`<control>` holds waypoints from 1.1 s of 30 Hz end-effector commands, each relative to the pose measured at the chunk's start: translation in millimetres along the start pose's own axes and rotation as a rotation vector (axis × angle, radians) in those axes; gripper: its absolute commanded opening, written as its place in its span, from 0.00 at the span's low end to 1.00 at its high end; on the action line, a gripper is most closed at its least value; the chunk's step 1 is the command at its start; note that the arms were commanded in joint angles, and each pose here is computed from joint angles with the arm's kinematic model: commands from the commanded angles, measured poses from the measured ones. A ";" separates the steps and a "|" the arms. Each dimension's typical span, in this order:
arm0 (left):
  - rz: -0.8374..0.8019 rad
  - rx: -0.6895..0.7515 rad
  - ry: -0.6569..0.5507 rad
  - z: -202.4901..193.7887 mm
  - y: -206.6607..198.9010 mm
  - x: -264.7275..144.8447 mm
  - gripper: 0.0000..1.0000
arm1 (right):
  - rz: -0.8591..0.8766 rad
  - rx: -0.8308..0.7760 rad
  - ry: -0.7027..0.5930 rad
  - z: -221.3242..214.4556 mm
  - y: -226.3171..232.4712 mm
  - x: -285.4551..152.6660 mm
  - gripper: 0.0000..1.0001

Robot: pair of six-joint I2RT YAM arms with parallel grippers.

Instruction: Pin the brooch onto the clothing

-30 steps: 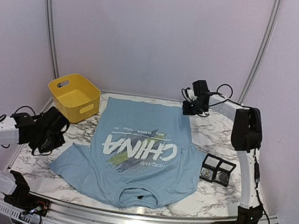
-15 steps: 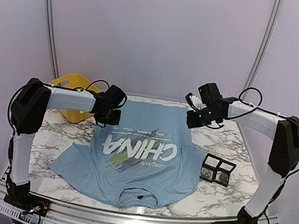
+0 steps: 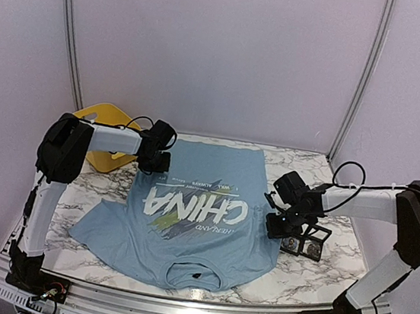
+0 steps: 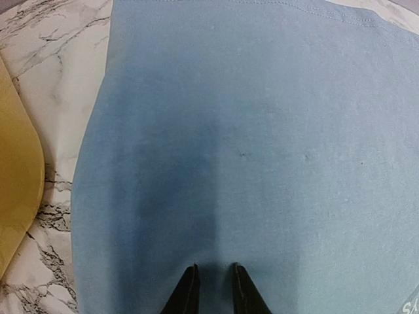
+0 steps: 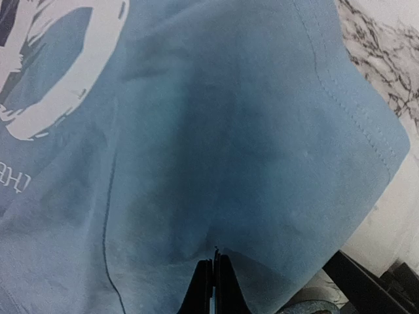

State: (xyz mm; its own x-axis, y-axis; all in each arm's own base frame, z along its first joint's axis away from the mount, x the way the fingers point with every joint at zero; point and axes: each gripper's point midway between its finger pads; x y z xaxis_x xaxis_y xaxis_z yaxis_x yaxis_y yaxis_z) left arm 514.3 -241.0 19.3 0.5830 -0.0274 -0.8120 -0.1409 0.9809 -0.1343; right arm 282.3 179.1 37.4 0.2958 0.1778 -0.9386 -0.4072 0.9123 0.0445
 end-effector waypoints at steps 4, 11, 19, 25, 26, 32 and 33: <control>0.078 0.007 0.052 -19.2 29.0 8.1 0.19 | -0.067 0.081 0.011 -17.8 -12.8 16.1 0.00; 0.089 0.001 0.045 -16.7 36.5 5.0 0.19 | -0.153 0.111 0.056 -31.6 -34.3 20.4 0.00; 0.099 0.017 0.036 -14.9 39.2 3.4 0.19 | -0.125 0.146 0.065 -43.8 -40.9 10.5 0.00; 0.110 0.019 0.017 -10.5 40.7 1.9 0.20 | -0.136 0.149 0.101 -58.0 -43.0 10.3 0.00; 0.111 0.022 0.014 -9.3 40.7 1.3 0.20 | -0.141 0.150 0.112 -62.1 -43.7 9.4 0.00; 0.150 0.035 -0.015 -3.2 47.0 -0.8 0.20 | -0.083 0.173 0.144 -85.1 -34.2 2.9 0.00; 0.156 0.036 -0.018 -3.0 48.0 -0.4 0.20 | -0.065 0.175 0.140 -84.1 -29.9 2.0 0.00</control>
State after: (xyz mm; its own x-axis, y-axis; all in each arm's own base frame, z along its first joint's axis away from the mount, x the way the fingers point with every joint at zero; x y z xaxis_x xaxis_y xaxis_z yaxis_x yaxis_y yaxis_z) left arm 515.0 -218.0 19.2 0.6051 0.0415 -0.7950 -0.1739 0.9814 -0.0811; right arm 262.5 132.1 21.2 0.3285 0.0864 -0.9405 -0.2493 0.9684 0.0019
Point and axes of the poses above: each gripper's point midway between its finger pads, its own x axis out along the fingers, its own y axis along the line the jaws close on, z = x × y, and after that the axes turned 10 degrees about -x, right-handed
